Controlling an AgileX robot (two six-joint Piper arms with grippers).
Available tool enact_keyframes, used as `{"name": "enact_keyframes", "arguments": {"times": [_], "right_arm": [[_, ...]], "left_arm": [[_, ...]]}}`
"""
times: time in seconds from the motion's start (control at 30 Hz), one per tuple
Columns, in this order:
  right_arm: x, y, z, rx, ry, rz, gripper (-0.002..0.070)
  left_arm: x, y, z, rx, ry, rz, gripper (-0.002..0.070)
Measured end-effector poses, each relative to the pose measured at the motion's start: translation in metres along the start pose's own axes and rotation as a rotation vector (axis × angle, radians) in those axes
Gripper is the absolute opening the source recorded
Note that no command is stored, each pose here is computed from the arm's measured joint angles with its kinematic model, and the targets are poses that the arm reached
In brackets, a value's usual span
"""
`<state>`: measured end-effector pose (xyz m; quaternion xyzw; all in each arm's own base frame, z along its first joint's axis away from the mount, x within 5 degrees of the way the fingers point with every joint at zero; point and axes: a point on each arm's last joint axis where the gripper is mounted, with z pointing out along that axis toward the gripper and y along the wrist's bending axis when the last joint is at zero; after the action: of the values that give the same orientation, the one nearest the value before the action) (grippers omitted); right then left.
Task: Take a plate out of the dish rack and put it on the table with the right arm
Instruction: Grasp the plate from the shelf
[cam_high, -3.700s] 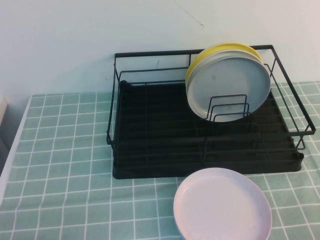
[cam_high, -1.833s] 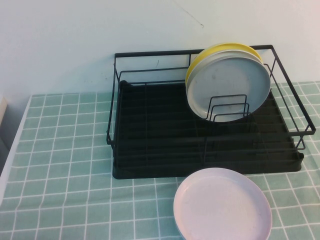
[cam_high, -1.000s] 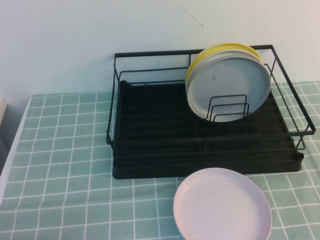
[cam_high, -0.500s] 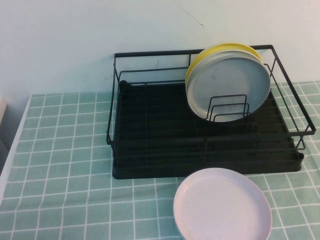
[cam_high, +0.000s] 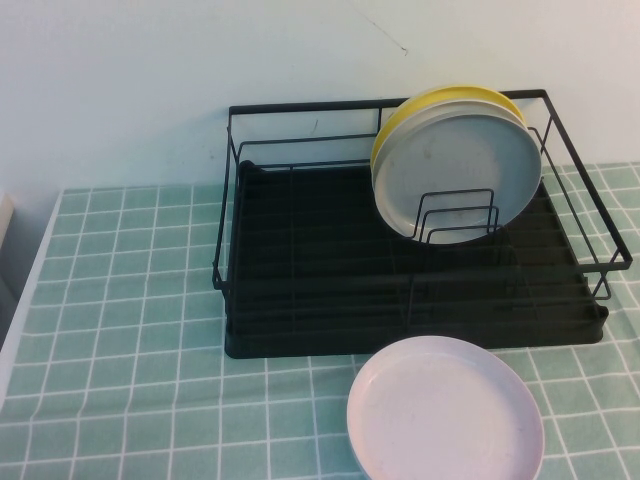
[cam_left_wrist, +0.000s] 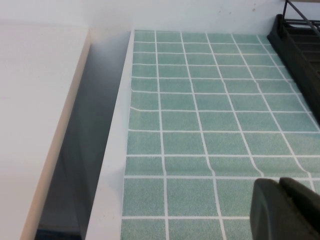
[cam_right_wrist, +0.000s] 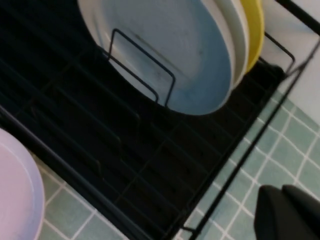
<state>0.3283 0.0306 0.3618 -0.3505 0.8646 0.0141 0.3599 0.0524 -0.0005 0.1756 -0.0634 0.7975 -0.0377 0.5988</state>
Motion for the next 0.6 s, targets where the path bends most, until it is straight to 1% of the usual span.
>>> {"name": "enact_keyframes", "arguments": {"times": [0.17,0.23,0.3,0.4,0.43,0.47,0.53,0.6], "right_arm": [[-0.007,-0.002,0.03,-0.101,-0.08,-0.151,0.0001],[-0.009,-0.001,0.041,-0.133,-0.12,-0.187,0.0025],[-0.011,-0.001,0.052,-0.16,-0.165,-0.212,0.0077],[-0.011,-0.002,0.071,-0.185,-0.211,-0.251,0.0225],[-0.011,-0.003,0.077,-0.183,-0.223,-0.257,0.0281],[-0.01,-0.005,0.081,-0.176,-0.231,-0.261,0.0323],[-0.01,-0.007,0.092,-0.148,-0.242,-0.271,0.0393],[-0.011,-0.008,0.101,-0.12,-0.247,-0.291,0.0421]], "left_arm": [[0.0,0.0,0.0,0.0,0.0,0.0,-0.0001],[0.0,0.0,0.0,0.0,0.0,0.0,-0.0002],[0.0,0.0,0.0,0.0,0.0,0.0,-0.0002],[0.0,0.0,0.0,0.0,0.0,0.0,-0.0002],[0.0,0.0,0.0,0.0,0.0,0.0,-0.0002],[0.0,0.0,0.0,0.0,0.0,0.0,-0.0002],[0.0,0.0,0.0,0.0,0.0,0.0,-0.0002],[0.0,0.0,0.0,0.0,0.0,0.0,-0.0002]]}}
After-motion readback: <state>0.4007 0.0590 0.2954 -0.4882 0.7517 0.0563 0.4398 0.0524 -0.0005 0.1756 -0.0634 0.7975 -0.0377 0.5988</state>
